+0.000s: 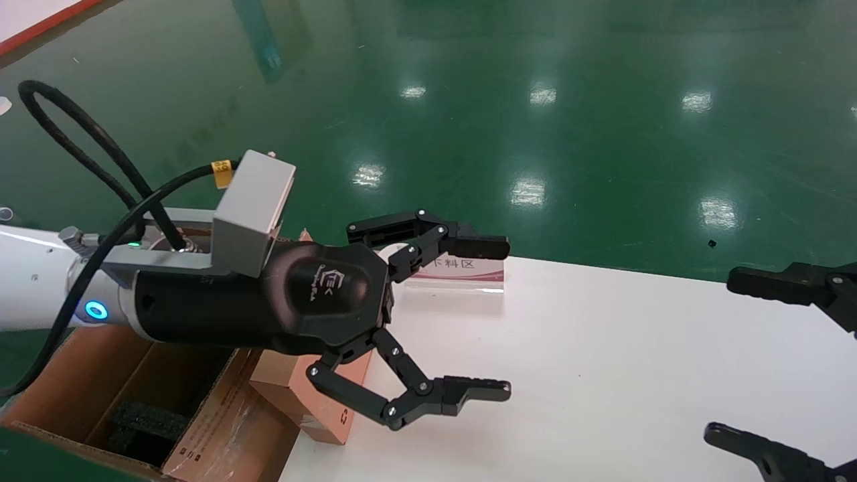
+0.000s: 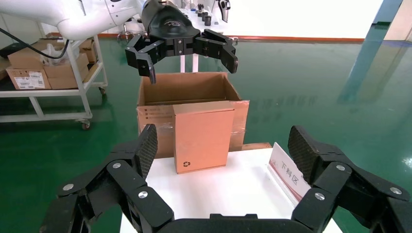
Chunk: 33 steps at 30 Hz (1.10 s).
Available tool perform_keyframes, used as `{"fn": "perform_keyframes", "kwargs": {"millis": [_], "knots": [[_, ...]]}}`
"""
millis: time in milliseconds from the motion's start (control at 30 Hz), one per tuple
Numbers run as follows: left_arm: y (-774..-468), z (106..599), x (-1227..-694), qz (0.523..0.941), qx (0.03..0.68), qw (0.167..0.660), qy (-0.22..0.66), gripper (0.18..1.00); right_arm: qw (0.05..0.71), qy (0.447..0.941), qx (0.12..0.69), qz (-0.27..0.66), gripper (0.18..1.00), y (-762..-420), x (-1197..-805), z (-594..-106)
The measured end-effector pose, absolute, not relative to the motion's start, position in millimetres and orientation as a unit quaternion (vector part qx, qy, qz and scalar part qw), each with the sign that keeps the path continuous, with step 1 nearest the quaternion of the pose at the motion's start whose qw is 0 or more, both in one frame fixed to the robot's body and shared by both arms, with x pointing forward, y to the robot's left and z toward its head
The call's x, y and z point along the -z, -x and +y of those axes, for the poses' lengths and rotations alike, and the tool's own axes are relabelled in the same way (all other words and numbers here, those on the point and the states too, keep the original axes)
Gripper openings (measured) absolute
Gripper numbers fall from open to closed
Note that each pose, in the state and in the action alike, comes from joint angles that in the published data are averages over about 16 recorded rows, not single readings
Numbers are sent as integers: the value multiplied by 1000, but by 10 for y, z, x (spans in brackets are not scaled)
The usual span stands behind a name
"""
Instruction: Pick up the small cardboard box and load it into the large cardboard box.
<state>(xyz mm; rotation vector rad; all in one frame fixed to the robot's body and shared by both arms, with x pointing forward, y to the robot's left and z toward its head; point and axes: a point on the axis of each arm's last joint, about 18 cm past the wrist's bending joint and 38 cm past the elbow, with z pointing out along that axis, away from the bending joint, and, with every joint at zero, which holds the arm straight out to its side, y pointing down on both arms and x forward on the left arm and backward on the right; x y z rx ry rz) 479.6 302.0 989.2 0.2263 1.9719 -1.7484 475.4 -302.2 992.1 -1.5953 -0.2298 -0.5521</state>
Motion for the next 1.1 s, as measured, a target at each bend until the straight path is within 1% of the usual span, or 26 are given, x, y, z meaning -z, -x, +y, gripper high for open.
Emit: {"fn": "perform_keyframes", "kwargs": {"millis": [133,267,500,667,867,1100], "knots": [[-4842,3055,-9875,743,618,249,-61,1000,659,705,244,-102,1000,-4754,-9921,-3022],[-4906,3110,-9867,771,582,255,-30,1000,659,705,244,-102,1000,-4755,-9921,-3022],[-5044,3233,-9905,825,498,267,35,1000,659,705,244,-102,1000,-4755,-9921,-3022],[-5160,3298,-9981,855,432,275,86,1000,659,705,244,-102,1000,-4755,-9921,-3022],[-5292,3333,-10079,877,360,281,150,1000,659,705,244,-102,1000,-4755,-9921,-3022],[-5403,3366,-10156,883,297,286,226,1000,659,705,244,-102,1000,-4755,-9921,-3022]]}}
